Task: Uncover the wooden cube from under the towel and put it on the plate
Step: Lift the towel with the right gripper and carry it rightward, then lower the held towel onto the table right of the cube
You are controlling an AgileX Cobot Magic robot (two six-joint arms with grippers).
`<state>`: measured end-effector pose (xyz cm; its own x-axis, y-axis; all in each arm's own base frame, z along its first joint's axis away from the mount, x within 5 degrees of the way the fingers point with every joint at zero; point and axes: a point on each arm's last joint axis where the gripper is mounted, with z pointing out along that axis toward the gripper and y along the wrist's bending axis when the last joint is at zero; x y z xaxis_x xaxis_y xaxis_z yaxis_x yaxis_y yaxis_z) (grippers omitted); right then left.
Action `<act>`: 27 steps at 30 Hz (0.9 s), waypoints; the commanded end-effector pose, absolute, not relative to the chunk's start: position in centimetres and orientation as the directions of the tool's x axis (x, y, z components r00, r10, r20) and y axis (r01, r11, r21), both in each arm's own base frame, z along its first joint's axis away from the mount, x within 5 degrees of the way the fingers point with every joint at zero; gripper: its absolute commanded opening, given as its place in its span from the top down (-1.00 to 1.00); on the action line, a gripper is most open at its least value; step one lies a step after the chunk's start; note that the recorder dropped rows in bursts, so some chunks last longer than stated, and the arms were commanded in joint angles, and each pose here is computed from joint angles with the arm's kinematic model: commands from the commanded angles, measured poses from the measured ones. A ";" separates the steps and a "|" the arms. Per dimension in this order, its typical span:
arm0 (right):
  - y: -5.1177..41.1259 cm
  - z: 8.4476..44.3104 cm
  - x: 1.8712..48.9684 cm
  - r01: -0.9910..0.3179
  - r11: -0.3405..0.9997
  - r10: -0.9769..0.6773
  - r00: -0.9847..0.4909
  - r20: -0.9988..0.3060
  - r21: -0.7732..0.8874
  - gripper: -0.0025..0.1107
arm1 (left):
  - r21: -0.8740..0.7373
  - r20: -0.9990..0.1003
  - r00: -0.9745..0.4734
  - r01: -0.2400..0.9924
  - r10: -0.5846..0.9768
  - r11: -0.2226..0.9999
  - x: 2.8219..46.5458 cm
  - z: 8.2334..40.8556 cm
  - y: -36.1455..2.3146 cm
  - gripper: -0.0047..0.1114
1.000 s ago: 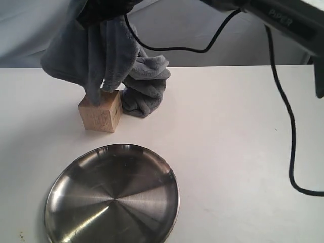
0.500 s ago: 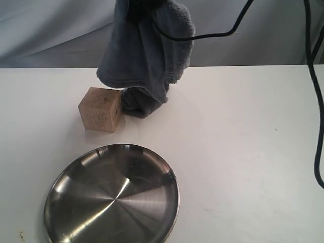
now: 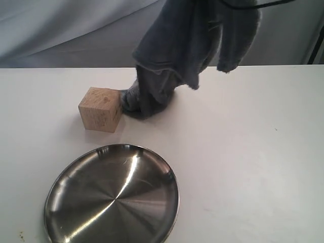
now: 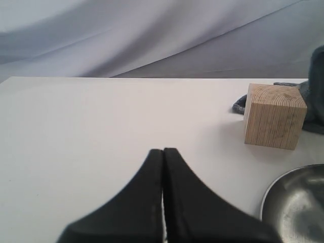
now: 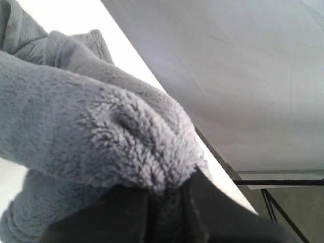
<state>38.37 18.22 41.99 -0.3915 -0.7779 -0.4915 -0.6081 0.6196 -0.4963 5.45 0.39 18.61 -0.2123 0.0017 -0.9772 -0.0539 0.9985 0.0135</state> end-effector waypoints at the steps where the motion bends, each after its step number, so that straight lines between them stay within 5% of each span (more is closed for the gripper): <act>1: 14.4 46.1 36.5 -0.551 0.709 -0.687 -0.397 -0.609 -0.440 0.96 | 0.003 -0.981 -0.195 -0.048 -0.006 0.999 5.5 18.7 0.3 0.91; 10: 13.6 47.6 35.2 -0.641 0.701 -0.624 -0.339 -0.704 -0.313 0.96 | 0.003 -0.981 -0.195 -0.048 -0.006 0.999 5.5 18.7 0.3 0.91; 27: 16.7 29.4 43.6 -0.777 0.602 -0.761 -0.489 -0.426 -0.184 0.96 | 0.003 -0.981 -0.195 -0.048 -0.006 0.999 5.5 18.7 0.3 0.91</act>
